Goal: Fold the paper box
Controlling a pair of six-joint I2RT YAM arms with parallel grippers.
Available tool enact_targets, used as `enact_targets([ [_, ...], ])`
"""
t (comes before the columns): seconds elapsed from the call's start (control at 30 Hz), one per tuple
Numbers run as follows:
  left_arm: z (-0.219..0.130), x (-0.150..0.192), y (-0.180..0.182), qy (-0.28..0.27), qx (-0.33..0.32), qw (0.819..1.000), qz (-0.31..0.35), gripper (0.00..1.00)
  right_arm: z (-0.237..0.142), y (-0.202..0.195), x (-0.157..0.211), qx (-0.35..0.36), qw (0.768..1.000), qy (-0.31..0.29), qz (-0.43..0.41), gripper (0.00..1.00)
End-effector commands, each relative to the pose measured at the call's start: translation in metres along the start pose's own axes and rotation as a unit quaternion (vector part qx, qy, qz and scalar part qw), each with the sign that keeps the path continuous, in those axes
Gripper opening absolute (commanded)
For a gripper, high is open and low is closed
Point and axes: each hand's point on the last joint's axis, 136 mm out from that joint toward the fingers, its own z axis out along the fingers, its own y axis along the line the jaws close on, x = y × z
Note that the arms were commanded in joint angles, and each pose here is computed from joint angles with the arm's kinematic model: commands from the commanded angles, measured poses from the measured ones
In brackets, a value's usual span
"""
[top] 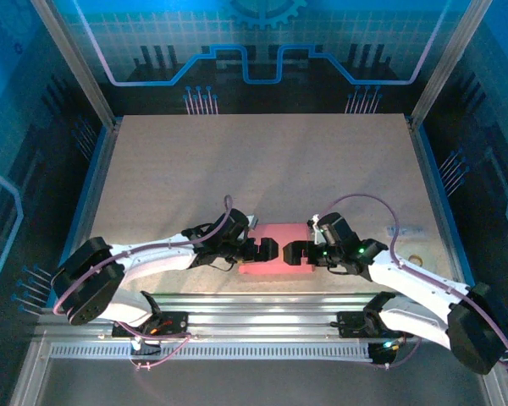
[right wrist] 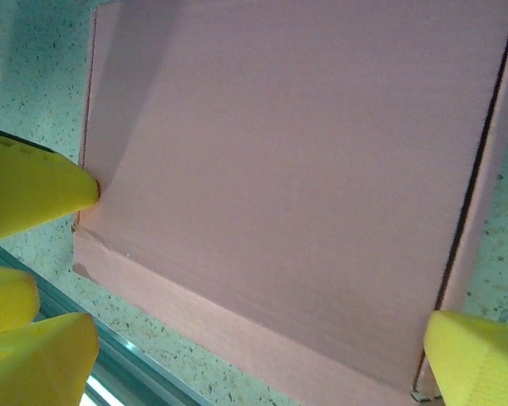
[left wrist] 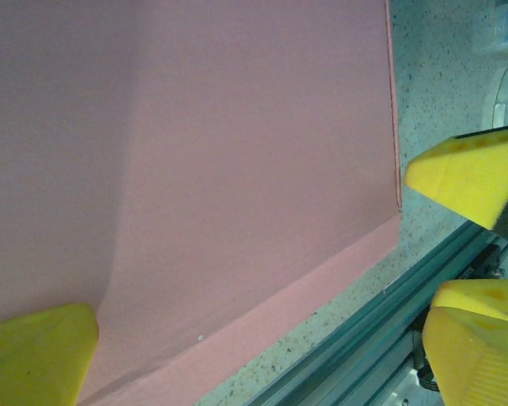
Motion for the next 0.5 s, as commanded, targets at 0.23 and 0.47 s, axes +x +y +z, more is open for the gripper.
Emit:
enact_targets([
  [0.23, -0.044, -0.023, -0.007, -0.061, -0.003, 0.998, -0.004, 0.99, -0.041, -0.005, -0.021, 0.047, 0.997, -0.065, 0.014, 1.00],
  [0.47, -0.055, -0.016, 0.001, -0.074, 0.002, 0.997, -0.019, 0.99, -0.059, -0.009, -0.028, 0.069, 0.994, -0.090, 0.001, 1.00],
])
